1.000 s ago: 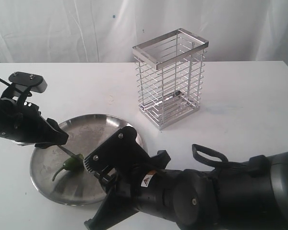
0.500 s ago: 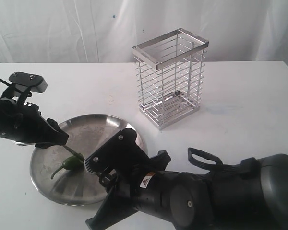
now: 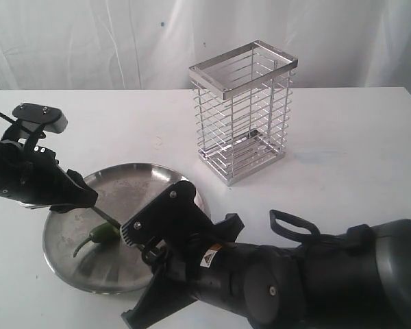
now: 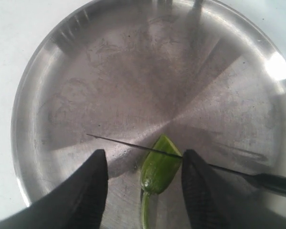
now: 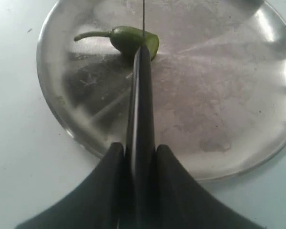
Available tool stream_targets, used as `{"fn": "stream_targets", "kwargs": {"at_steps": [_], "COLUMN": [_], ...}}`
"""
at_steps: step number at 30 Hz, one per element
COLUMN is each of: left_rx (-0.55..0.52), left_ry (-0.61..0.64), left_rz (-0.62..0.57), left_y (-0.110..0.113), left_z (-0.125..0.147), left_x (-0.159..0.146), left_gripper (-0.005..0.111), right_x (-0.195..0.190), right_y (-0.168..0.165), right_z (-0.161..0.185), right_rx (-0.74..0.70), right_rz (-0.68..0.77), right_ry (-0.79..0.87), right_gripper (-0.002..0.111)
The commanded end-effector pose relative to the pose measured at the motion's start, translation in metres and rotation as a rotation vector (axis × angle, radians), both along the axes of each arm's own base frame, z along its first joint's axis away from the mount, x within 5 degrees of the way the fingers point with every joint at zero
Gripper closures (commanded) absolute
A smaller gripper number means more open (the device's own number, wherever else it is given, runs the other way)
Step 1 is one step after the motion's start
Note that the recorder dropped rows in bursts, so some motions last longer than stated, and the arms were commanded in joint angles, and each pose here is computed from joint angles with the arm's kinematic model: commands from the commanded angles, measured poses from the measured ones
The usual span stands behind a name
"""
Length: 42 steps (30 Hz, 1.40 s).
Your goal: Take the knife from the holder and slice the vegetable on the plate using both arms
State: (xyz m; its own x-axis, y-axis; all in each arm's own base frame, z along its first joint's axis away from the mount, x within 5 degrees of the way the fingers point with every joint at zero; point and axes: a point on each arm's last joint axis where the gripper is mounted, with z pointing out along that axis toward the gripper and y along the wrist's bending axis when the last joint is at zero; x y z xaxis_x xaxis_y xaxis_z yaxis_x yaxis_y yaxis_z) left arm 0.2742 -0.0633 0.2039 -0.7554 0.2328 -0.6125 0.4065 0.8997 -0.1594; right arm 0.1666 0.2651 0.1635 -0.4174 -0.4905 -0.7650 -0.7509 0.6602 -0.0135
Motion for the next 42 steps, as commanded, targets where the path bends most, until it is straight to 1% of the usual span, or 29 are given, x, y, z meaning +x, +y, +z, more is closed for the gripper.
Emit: {"fn": "stream_targets", "kwargs": {"at_steps": [1,7,13,14,16,17,18,22,26,30,34,38,42], "left_rx": [-0.021,-0.021,-0.069,-0.076,-0.076,-0.076,-0.070,-0.086,-0.136,-0.145,-0.158,-0.125,-0.087], "left_ry": [0.021,0.021,0.022,0.022,0.023,0.026,0.022,0.009,-0.027,-0.026,0.029,0.060,0.119], "left_rz": [0.001,0.001,0.037,0.044,0.043,0.035,0.021,-0.047,-0.089,-0.109,-0.122,-0.111,-0.103], "left_y": [-0.001,-0.001,-0.003,-0.003,-0.003,-0.004,-0.004,-0.008,-0.014,-0.015,-0.018,-0.016,-0.014], "left_z": [-0.001,-0.001,0.001,0.001,0.001,0.000,0.000,0.002,0.006,0.002,-0.012,-0.029,-0.057], "left_x": [-0.003,-0.003,-0.001,-0.001,-0.001,-0.001,-0.001,-0.003,-0.002,-0.001,0.002,0.008,0.014], "left_gripper": [0.055,0.055,0.055,0.058,0.080,0.100,0.106,0.106,0.106,0.106,0.106,0.106,0.106], "right_x": [-0.001,-0.001,-0.001,-0.001,-0.001,-0.001,-0.001,-0.001,-0.001,-0.001,-0.001,-0.002,-0.002], "right_y": [0.001,0.001,0.001,0.001,0.001,0.001,0.001,0.001,0.001,0.001,0.001,0.001,0.001], "right_z": [-0.007,-0.014,-0.015,-0.015,-0.015,-0.015,-0.015,-0.015,-0.015,-0.015,-0.015,-0.015,-0.015], "right_rx": [-0.017,-0.037,-0.038,-0.038,-0.038,-0.039,-0.039,-0.039,-0.039,-0.039,-0.040,-0.041,-0.043], "right_rz": [-0.002,-0.001,0.001,0.001,0.001,0.002,0.002,0.002,0.002,0.002,0.003,0.005,0.008], "right_ry": [0.017,0.030,0.033,0.033,0.033,0.032,0.032,0.032,0.032,0.032,0.034,0.038,0.043], "right_gripper": [0.108,0.108,0.108,0.108,0.108,0.108,0.108,0.108,0.108,0.108,0.108,0.108,0.108]}}
